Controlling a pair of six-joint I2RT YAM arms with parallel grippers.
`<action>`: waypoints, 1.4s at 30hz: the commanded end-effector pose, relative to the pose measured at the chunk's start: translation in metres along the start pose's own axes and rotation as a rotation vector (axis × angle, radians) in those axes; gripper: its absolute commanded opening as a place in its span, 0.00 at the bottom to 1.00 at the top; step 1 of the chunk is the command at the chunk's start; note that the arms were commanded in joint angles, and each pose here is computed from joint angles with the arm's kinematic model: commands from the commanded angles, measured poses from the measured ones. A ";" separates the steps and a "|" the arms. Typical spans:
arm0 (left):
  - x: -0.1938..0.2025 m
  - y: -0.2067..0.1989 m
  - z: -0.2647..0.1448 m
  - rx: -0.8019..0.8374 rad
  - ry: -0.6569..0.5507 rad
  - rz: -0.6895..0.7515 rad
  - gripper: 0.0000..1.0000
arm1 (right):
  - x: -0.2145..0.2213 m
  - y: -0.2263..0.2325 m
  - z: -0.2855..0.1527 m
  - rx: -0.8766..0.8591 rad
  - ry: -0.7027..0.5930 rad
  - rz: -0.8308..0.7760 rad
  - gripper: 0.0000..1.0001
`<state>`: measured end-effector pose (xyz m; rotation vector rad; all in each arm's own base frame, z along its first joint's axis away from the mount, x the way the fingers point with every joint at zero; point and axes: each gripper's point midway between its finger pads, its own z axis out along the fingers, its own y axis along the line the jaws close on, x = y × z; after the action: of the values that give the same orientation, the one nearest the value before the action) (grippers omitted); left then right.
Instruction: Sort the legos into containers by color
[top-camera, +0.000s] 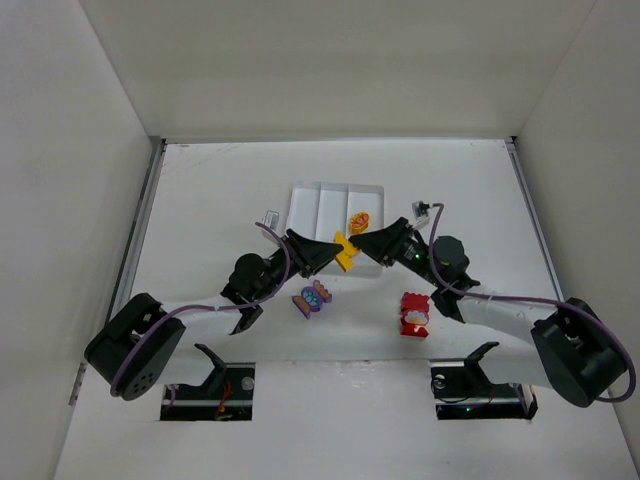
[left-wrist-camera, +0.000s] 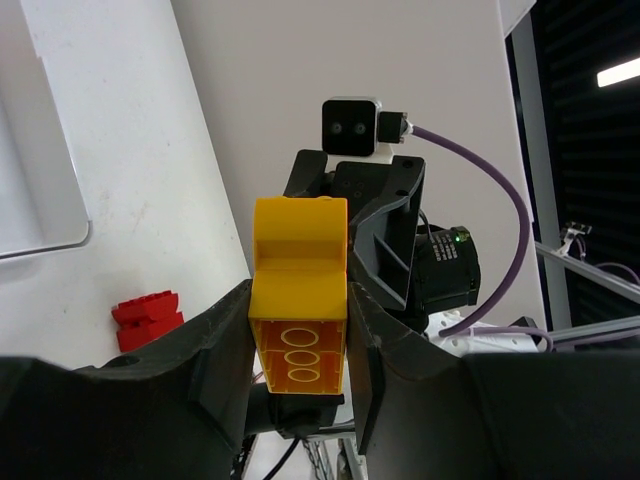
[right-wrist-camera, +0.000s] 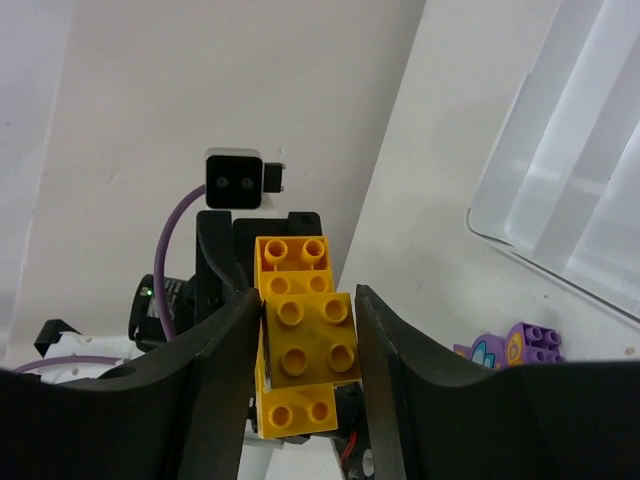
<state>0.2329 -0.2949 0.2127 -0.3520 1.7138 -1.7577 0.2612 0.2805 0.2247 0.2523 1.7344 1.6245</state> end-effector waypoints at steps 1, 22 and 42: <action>-0.004 -0.023 -0.002 0.095 -0.012 0.017 0.08 | -0.005 0.018 -0.004 -0.079 -0.037 -0.022 0.47; -0.013 -0.027 -0.001 0.100 -0.044 0.005 0.10 | 0.001 0.021 -0.003 -0.096 -0.027 -0.021 0.42; -0.009 -0.026 -0.003 0.106 -0.040 0.000 0.09 | -0.008 0.029 -0.012 -0.138 -0.085 -0.007 0.46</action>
<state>0.2357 -0.2927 0.2173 -0.3876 1.6941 -1.7786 0.2543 0.2755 0.2292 0.2743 1.6603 1.6461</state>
